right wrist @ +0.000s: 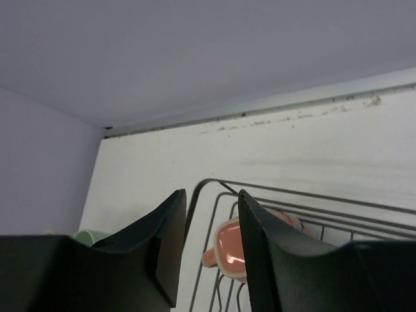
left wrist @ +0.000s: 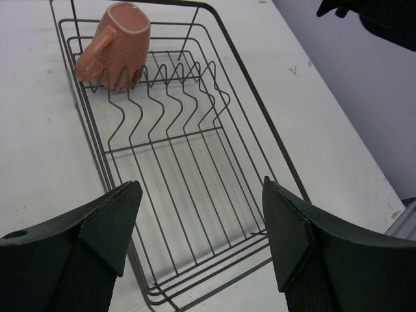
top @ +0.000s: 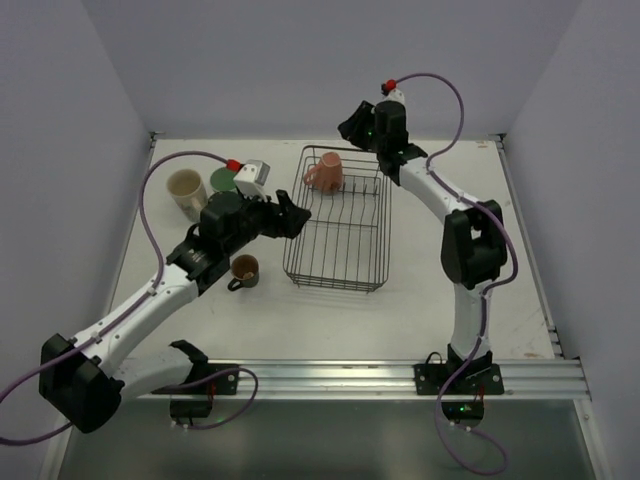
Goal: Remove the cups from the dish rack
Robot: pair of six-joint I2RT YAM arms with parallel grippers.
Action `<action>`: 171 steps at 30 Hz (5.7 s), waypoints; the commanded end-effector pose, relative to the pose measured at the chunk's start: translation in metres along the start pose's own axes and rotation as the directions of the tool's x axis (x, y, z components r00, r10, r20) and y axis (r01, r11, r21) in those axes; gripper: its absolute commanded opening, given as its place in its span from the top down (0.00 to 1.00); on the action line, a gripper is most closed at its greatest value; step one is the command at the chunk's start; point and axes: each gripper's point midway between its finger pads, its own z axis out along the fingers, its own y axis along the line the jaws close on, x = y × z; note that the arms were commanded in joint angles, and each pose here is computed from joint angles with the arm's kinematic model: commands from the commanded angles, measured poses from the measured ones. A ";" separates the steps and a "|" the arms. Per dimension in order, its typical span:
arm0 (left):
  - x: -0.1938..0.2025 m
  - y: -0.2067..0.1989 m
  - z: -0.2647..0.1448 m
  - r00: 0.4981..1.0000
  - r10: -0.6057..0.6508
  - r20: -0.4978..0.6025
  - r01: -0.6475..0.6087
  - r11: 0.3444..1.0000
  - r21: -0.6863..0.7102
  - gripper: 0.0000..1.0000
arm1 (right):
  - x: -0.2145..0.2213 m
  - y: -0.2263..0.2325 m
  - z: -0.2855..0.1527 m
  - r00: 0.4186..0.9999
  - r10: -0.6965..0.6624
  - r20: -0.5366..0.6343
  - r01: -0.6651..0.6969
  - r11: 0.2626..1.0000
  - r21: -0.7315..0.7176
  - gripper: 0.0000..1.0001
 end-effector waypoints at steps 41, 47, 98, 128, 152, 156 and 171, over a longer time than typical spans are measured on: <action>-0.045 0.004 -0.038 0.984 0.054 0.172 -0.042 0.996 -0.073 0.19 | 0.084 -0.022 0.005 0.687 -0.659 -0.307 0.671 0.737 -0.081 0.05; -0.044 0.003 -0.035 0.984 0.052 0.168 -0.041 0.997 -0.068 0.19 | 0.090 -0.026 0.022 0.702 -0.640 -0.313 0.657 0.752 -0.065 0.07; -0.024 -0.003 -0.006 0.991 -0.010 0.136 0.008 1.000 0.009 0.20 | -0.070 0.076 -0.072 0.870 -0.284 0.402 0.342 0.937 -0.078 0.68; 0.007 -0.012 0.038 0.976 -0.191 0.102 0.178 0.976 0.129 0.43 | 0.048 0.045 -0.171 0.989 0.137 -0.052 -0.146 0.926 -0.349 0.62; 0.022 0.007 0.009 0.996 -0.075 0.050 0.074 0.997 0.018 0.41 | 0.176 0.026 -0.193 0.861 -0.295 -0.414 0.188 0.941 -0.281 0.04; 0.023 0.005 0.010 0.997 -0.072 0.040 0.071 0.997 0.030 0.41 | 0.180 0.016 -0.181 0.839 -0.368 -0.401 0.273 0.922 -0.277 0.01; 0.015 0.004 -0.003 0.998 -0.042 0.050 0.041 0.999 0.020 0.43 | 0.146 0.059 -0.211 0.927 -0.273 -0.257 0.162 0.910 -0.383 0.46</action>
